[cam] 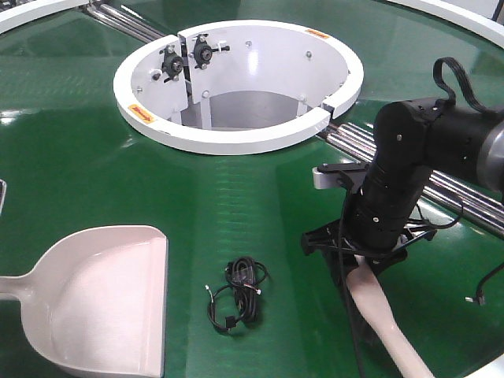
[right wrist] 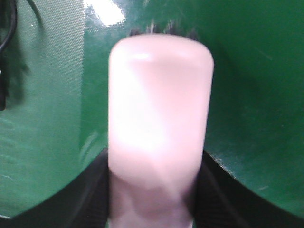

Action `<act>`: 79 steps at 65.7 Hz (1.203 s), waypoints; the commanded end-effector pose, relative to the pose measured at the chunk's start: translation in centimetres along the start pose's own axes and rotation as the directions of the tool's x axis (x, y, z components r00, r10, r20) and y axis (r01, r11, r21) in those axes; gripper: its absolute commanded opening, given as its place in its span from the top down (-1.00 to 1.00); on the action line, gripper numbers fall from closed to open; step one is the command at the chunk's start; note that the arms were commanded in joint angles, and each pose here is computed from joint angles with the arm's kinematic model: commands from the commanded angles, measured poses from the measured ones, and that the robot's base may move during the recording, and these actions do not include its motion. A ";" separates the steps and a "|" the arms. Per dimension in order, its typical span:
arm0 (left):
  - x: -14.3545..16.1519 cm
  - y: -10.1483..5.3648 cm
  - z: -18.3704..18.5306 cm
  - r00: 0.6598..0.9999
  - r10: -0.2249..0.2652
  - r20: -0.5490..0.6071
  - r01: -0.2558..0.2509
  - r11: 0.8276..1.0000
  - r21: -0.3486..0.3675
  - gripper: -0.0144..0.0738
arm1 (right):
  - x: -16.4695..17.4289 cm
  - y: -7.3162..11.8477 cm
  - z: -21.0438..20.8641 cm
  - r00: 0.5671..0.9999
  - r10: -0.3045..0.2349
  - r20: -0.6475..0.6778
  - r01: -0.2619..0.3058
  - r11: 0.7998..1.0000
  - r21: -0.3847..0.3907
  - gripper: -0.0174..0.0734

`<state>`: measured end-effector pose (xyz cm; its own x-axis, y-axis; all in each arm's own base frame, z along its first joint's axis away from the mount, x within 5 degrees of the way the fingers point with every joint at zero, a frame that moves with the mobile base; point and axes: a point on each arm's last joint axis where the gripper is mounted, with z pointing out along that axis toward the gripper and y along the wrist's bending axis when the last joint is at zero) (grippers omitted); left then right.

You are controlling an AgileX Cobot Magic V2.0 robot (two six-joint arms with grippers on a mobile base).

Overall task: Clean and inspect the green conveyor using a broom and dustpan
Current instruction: 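Lower the left gripper onto the pink dustpan handle and grasp it, then slide the dustpan with the left gripper up against the black cable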

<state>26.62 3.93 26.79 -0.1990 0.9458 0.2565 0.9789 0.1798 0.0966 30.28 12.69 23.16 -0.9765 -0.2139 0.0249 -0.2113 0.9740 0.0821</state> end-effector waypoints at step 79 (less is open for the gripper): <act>0.2 1.4 2.4 0.999 -0.033 -0.005 0.033 0.994 0.105 0.73 | 0.3 0.0 -2.5 0.997 0.002 0.074 0.000 1.000 -0.020 0.63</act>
<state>28.46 5.18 22.43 -0.1911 0.9410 0.2794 0.9759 0.2127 -0.0488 30.28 12.70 23.16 -0.9766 -0.2136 0.0250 -0.2109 0.9740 0.0829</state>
